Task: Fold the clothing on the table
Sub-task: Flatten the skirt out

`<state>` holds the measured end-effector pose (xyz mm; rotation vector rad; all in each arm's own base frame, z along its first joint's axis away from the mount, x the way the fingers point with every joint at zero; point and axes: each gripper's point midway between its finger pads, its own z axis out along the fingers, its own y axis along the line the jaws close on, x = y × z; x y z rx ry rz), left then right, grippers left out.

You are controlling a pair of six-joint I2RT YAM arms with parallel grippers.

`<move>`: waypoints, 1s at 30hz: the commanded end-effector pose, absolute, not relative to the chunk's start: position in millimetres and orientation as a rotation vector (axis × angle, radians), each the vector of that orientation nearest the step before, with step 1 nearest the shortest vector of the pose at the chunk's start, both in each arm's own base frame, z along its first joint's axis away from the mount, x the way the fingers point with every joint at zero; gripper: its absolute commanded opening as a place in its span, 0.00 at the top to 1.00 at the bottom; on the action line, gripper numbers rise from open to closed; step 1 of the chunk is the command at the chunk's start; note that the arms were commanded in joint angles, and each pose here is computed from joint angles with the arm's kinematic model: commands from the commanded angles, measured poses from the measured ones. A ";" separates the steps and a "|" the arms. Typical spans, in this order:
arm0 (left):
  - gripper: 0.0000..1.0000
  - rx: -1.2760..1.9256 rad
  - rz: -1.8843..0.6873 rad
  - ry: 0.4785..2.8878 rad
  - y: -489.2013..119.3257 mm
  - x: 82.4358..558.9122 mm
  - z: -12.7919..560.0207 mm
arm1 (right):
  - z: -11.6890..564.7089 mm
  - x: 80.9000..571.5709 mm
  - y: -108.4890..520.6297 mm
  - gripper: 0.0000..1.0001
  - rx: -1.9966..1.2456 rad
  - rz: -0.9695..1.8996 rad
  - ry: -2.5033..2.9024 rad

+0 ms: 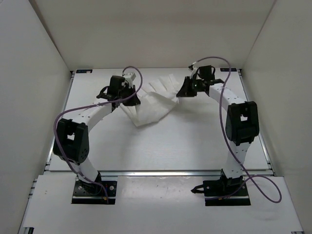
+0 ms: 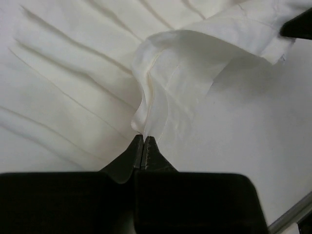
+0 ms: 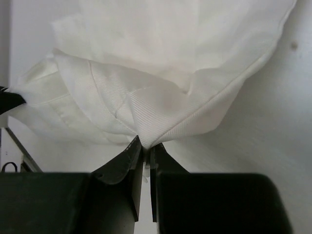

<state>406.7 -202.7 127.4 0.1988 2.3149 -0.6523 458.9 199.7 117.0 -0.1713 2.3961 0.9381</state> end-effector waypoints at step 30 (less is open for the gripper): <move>1.00 0.115 -0.625 1.902 -161.0 336.8 287.3 | 274.0 321.3 169.4 1.00 -0.114 0.999 2.018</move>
